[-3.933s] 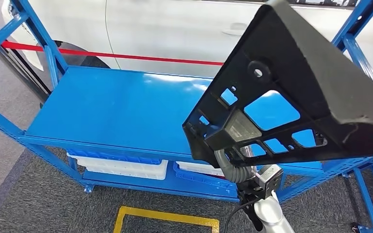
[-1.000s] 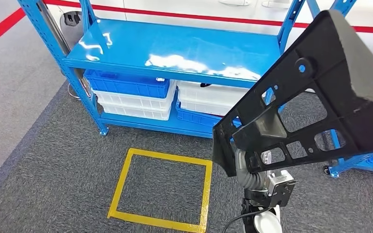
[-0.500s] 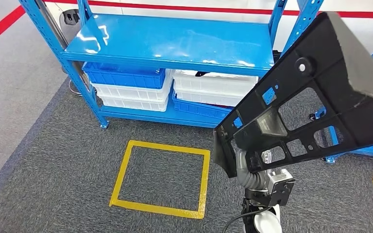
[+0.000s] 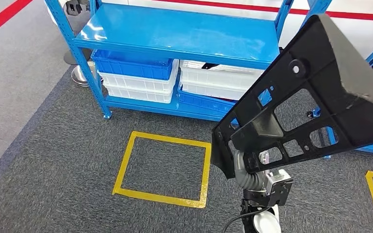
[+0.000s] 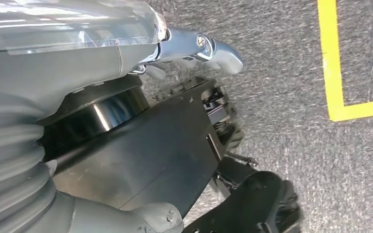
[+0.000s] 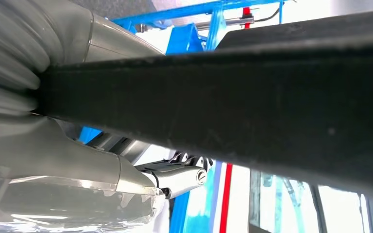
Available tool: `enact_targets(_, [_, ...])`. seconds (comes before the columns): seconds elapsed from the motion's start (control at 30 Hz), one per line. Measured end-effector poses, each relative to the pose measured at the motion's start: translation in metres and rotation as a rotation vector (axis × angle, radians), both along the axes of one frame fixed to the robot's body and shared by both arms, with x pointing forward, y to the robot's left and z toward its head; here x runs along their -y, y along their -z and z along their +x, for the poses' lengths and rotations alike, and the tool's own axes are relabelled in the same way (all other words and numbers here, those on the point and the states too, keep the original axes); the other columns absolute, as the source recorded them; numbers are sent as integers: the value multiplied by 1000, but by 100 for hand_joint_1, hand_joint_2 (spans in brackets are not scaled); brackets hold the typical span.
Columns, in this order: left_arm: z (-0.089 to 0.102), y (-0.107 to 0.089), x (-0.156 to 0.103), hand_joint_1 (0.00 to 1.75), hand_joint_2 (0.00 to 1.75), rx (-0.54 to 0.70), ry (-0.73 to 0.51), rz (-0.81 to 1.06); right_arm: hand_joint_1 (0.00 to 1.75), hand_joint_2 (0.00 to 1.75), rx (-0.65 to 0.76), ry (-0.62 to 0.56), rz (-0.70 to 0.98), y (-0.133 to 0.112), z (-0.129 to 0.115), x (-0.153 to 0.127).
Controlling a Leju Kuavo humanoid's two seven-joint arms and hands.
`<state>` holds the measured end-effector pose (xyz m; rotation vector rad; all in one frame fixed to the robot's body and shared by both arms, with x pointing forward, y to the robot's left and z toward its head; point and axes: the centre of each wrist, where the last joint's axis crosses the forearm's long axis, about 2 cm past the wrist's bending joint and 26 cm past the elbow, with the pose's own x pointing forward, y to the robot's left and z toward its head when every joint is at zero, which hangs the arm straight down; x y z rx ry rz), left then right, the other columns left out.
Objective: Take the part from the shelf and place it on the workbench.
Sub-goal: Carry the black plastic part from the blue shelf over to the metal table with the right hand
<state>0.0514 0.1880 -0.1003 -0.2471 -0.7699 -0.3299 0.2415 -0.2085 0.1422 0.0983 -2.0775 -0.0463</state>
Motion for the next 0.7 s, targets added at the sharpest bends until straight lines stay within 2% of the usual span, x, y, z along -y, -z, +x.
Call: enact_targets(0.7, [1,1,-5,0,175,3,3,20,175,175,18,18,15,-6,9,2])
